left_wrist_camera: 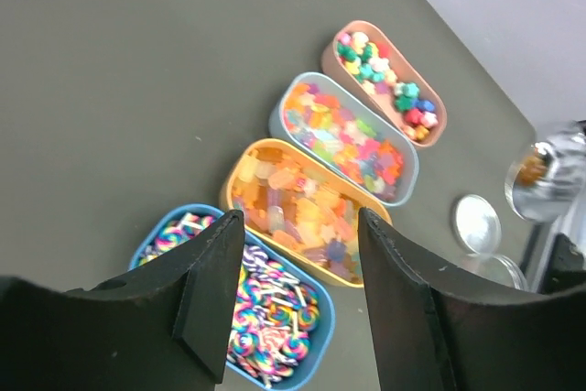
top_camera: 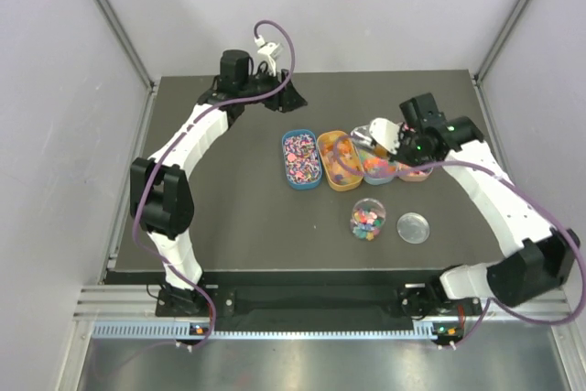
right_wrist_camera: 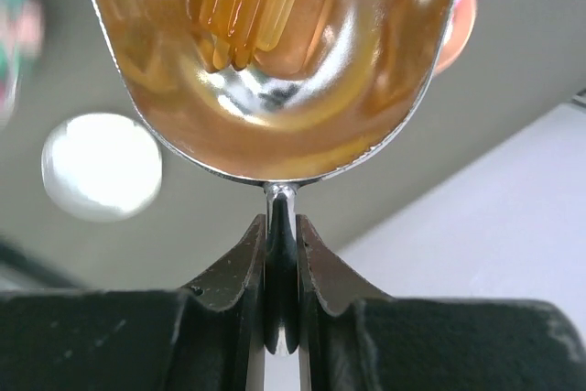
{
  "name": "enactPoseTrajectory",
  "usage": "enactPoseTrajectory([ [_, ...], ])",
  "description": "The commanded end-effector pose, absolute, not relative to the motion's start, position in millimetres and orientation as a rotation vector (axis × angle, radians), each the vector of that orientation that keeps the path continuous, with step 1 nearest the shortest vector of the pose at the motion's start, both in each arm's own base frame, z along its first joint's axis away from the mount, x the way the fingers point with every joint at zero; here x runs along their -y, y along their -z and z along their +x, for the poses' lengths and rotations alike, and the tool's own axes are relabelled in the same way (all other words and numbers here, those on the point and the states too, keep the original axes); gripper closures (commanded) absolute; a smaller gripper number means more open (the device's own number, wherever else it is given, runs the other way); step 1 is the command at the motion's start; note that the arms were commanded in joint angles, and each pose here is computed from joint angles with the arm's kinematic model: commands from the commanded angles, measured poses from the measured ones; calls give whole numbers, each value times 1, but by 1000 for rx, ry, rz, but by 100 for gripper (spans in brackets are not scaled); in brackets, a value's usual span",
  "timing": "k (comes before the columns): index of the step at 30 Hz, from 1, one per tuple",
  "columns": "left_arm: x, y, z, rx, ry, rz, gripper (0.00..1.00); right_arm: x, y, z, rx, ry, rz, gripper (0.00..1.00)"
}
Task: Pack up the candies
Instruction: Scoop the fake candies from the storage box, then place the fake candies in the packing bottle.
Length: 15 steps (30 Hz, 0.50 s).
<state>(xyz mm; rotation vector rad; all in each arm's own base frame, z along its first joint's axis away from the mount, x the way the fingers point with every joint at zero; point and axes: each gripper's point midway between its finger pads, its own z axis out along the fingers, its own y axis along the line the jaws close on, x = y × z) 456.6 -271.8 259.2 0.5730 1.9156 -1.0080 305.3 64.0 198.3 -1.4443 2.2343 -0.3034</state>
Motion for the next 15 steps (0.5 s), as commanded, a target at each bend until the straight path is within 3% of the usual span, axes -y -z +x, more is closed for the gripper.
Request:
enactPoseTrajectory([
  [1, 280, -291, 435, -1832, 1094, 649, 43, -26, -210, 246, -2229, 368, -1780, 100],
  [7, 313, -275, 381, -1871, 1288, 723, 44, -2, -211, 208, -2221, 410, -1964, 100],
  [15, 348, -242, 328, -1951, 1360, 818, 44, 22, -207, 204, -2170, 610, -2135, 100],
])
